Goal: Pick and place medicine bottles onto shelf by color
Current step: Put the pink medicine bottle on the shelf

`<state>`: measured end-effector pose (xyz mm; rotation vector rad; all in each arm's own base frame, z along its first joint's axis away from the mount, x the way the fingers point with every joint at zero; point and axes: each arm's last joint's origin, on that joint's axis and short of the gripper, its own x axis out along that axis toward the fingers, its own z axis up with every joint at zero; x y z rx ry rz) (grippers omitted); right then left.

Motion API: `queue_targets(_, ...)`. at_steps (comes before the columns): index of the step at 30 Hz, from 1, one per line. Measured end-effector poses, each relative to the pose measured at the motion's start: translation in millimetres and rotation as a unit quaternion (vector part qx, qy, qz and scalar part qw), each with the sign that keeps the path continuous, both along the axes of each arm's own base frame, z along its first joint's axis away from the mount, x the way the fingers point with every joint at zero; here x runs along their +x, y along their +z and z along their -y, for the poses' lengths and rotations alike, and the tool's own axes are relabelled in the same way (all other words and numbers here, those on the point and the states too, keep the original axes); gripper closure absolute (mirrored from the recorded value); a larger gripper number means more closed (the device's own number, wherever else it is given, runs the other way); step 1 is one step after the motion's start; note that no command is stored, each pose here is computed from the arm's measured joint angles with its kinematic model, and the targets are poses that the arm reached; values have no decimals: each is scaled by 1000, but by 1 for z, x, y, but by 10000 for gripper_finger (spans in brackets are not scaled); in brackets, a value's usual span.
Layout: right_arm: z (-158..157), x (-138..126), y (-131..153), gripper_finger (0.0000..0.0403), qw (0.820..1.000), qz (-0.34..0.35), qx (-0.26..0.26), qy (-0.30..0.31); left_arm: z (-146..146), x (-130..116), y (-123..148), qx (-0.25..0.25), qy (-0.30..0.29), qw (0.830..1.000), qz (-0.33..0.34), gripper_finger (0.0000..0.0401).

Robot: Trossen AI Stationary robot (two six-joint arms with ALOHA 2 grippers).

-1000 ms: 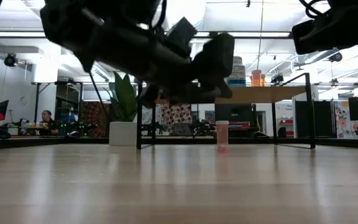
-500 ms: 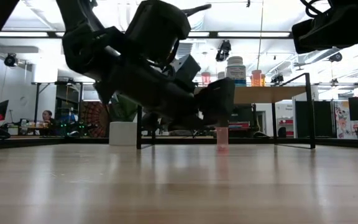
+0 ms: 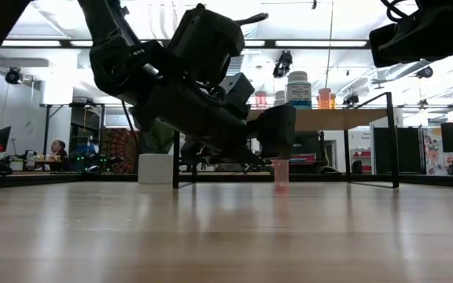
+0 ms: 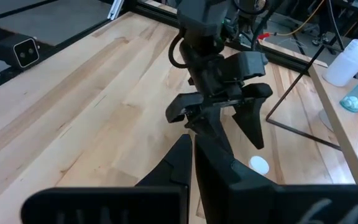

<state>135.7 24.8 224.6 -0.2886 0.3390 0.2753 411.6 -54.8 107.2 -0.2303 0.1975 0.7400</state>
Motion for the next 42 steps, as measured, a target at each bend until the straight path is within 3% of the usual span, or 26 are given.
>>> queue_targets(8, 0, 0, 1, 392, 1000, 4, 1, 0, 1, 13, -22, 8, 4, 1000, -3, 109)
queue_targets(20, 0, 1, 1, 392, 1000, 7, 2, -1, -13, 25, -21, 49, 44, 998, -17, 109)
queue_targets(30, 0, 1, -1, 392, 1000, 6, -3, 0, -25, 26, -21, 39, 59, 998, -5, 111)
queue_targets(42, 0, 1, -1, 392, 1000, 6, -7, 1, -19, 25, -23, 39, 50, 998, -11, 196)
